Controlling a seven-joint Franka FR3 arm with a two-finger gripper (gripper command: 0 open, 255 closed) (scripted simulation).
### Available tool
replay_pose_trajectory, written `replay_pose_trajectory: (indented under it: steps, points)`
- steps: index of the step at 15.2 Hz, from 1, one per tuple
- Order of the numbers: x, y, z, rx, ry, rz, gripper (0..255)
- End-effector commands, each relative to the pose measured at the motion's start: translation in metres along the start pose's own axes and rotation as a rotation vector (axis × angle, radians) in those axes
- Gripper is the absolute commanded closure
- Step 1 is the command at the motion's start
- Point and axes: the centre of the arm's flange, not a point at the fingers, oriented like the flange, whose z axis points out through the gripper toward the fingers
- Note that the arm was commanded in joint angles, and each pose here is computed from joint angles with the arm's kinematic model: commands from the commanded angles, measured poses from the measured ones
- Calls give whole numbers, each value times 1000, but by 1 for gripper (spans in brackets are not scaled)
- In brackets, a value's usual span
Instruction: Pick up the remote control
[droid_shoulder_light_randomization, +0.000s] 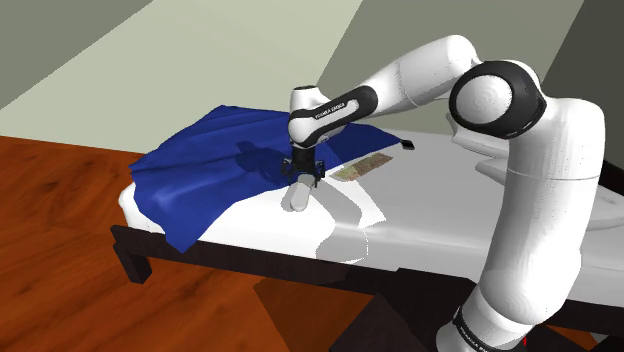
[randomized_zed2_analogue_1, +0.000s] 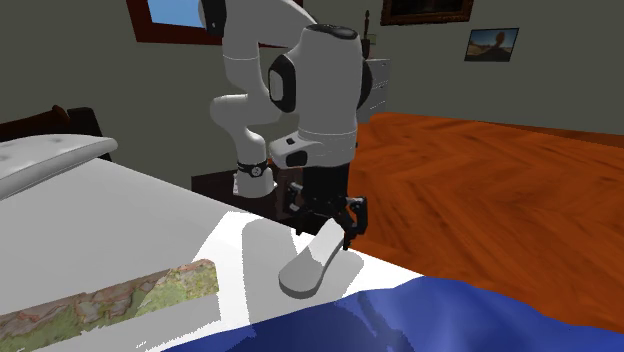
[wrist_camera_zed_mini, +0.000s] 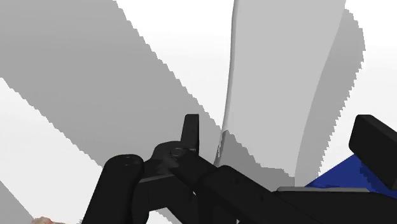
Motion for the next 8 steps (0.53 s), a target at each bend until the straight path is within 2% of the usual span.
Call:
replay_pose_trajectory:
  steps: [1, 4, 5, 8]
  points:
    - [0, 0, 11, 0, 0, 1, 0]
    - [-1, 0, 19, 0, 0, 1, 0]
    - [0, 0, 20, 0, 0, 1, 255]
    - [0, -1, 20, 0, 0, 1, 255]
